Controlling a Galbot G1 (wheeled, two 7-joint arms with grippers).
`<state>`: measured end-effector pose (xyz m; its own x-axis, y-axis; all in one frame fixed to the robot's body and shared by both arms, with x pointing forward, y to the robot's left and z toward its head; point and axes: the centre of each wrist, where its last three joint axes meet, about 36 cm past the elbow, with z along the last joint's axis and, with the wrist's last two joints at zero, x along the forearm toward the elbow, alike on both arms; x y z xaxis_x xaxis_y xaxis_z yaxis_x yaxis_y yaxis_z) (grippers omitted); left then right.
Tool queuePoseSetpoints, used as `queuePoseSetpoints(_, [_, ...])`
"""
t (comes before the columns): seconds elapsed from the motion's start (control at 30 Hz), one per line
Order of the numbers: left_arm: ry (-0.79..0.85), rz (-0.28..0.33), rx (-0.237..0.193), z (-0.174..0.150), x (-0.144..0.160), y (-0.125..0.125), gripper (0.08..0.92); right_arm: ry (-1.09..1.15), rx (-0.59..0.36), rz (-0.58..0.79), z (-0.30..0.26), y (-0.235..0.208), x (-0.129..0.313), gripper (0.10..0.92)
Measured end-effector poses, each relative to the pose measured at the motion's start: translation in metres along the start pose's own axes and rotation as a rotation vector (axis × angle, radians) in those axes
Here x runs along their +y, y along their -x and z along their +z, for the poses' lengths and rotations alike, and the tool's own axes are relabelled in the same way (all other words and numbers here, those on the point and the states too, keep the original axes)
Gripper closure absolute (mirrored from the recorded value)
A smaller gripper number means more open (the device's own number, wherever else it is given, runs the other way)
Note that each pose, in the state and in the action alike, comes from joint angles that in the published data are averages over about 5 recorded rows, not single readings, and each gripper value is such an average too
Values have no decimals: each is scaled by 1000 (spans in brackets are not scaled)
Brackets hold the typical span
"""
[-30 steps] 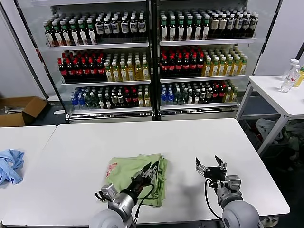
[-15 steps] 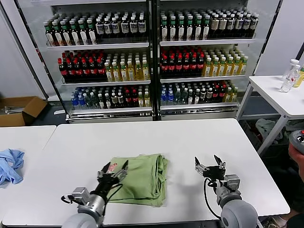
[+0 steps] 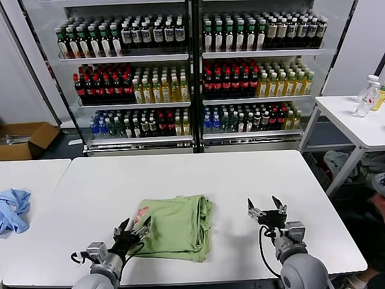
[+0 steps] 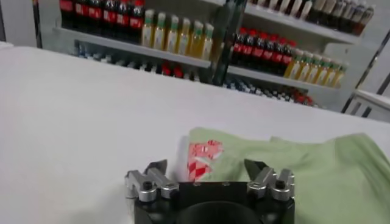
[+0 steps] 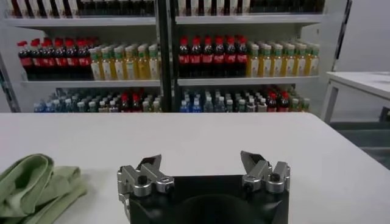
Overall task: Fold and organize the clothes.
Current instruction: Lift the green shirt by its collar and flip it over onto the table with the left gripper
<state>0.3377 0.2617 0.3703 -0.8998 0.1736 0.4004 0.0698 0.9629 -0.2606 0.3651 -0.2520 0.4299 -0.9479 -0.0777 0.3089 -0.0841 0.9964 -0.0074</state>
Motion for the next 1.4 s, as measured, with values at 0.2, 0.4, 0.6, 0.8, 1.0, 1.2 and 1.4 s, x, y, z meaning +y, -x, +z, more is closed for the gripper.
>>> queuePoseSetpoints(0.2, [-59, 37, 14, 0, 1, 1, 449, 4, -3, 0, -1, -1, 1, 200])
queuePoseSetpoints(0.4, [-133, 52, 24, 0, 7, 6, 623, 8, -4, 0, -1, -1, 3, 200])
queuePoseSetpoints(0.6, [-224, 66, 41, 2, 13, 9, 796, 8, -4, 2, -1, -1, 2, 200])
queuePoseSetpoints(0.8, [-344, 98, 43, -1, 19, 9, 893, 5, -8, 1, -3, -1, 1, 200])
queuePoseSetpoints(1.0, [-455, 125, 23, -13, 30, 4, 893, 2, -14, 0, -6, 1, 0, 200])
queuePoseSetpoints(1.2, [-512, 97, -44, -37, 60, -9, 893, 7, -18, -2, -7, 3, 0, 200])
queuePoseSetpoints(1.4, [-483, 14, -156, -76, 100, -35, 893, 13, -21, -15, -8, 7, 4, 200])
